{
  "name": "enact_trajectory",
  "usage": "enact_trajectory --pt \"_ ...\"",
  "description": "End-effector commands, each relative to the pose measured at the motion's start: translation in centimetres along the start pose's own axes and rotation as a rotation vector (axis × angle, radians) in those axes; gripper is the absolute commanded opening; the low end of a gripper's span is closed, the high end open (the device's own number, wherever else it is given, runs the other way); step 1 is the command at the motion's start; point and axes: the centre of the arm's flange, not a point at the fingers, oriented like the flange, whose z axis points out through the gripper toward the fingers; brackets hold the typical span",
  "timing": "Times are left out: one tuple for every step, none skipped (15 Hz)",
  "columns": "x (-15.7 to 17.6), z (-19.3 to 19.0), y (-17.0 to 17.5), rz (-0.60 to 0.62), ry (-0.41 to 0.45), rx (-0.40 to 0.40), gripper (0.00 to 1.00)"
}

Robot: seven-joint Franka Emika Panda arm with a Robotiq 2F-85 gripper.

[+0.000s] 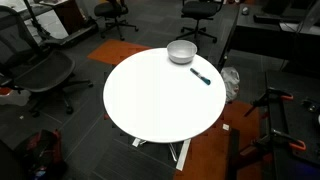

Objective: Put the marker inside the grey bowl

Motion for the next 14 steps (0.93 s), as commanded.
enact_trajectory --pt "0.0 0.0 0.0 0.000 0.000 0.000 1.00" --pt "0.0 0.0 0.0 0.000 0.000 0.000 1.00" --pt "0.0 0.0 0.0 0.000 0.000 0.000 1.00" --pt "0.0 0.0 0.0 0.000 0.000 0.000 1.00" --pt "0.0 0.0 0.0 0.000 0.000 0.000 1.00" --pt "0.0 0.0 0.0 0.000 0.000 0.000 1.00" --pt "0.0 0.0 0.0 0.000 0.000 0.000 1.00" --pt "0.0 0.0 0.0 0.000 0.000 0.000 1.00" --pt "0.0 0.0 0.0 0.000 0.000 0.000 1.00" --pt "-0.1 0.0 0.3 0.005 0.000 0.001 1.00" --pt "-0.3 0.1 0.7 0.015 0.003 0.000 1.00" --pt "-0.5 0.1 1.2 0.026 0.005 0.001 1.00" --pt "-0.7 0.2 1.8 0.039 0.007 0.004 1.00" --pt "-1.0 0.4 2.6 0.056 0.009 0.004 1.00"
